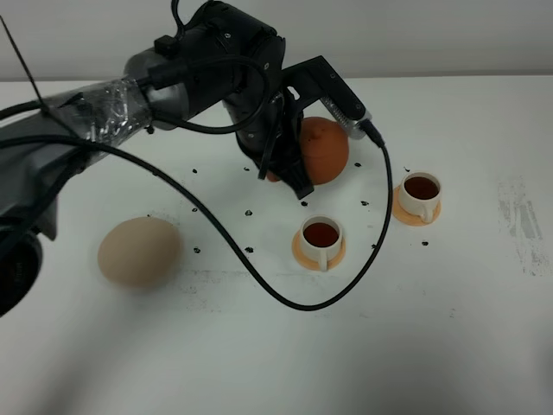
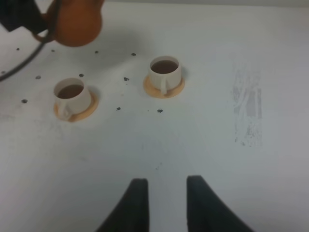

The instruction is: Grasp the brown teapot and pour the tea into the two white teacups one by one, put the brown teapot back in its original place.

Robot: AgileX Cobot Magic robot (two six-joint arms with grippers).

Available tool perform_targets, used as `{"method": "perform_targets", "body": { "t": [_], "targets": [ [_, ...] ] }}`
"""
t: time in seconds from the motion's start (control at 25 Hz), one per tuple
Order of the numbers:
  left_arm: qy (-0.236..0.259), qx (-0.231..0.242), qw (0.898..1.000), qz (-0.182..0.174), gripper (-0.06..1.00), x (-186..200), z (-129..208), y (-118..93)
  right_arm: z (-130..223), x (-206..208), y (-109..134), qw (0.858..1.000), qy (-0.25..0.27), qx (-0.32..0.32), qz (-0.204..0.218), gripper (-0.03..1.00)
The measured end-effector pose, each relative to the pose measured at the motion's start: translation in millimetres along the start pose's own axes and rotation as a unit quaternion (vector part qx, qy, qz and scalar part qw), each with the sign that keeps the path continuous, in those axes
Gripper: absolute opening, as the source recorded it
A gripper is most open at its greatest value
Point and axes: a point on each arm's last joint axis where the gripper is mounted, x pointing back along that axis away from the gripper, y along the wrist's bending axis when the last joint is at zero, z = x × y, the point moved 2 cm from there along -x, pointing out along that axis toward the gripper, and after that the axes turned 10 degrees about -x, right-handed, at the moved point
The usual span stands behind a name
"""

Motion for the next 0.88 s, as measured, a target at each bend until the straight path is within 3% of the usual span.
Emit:
{"method": "perform_targets", "body": {
  "t": [0.2, 0.48, 0.88],
  "targets": [
    [0.015, 0.020, 1.000, 0.007, 0.12, 29.1, 39.6, -12.3, 0.0, 0.0, 0.0, 1.000, 0.000, 0.000, 0.000, 0.22],
    [0.032, 0.090, 0.995, -0.005, 0.12, 66.3, 103.5, -8.7, 0.0, 0.0, 0.0, 1.000, 0.000, -0.001, 0.000, 0.22],
    [0.075, 0.167, 0.983, -0.001, 0.12, 53.4, 185.3, -13.4, 0.0, 0.0, 0.0, 1.000, 0.000, -0.001, 0.000, 0.22]
  ]
}}
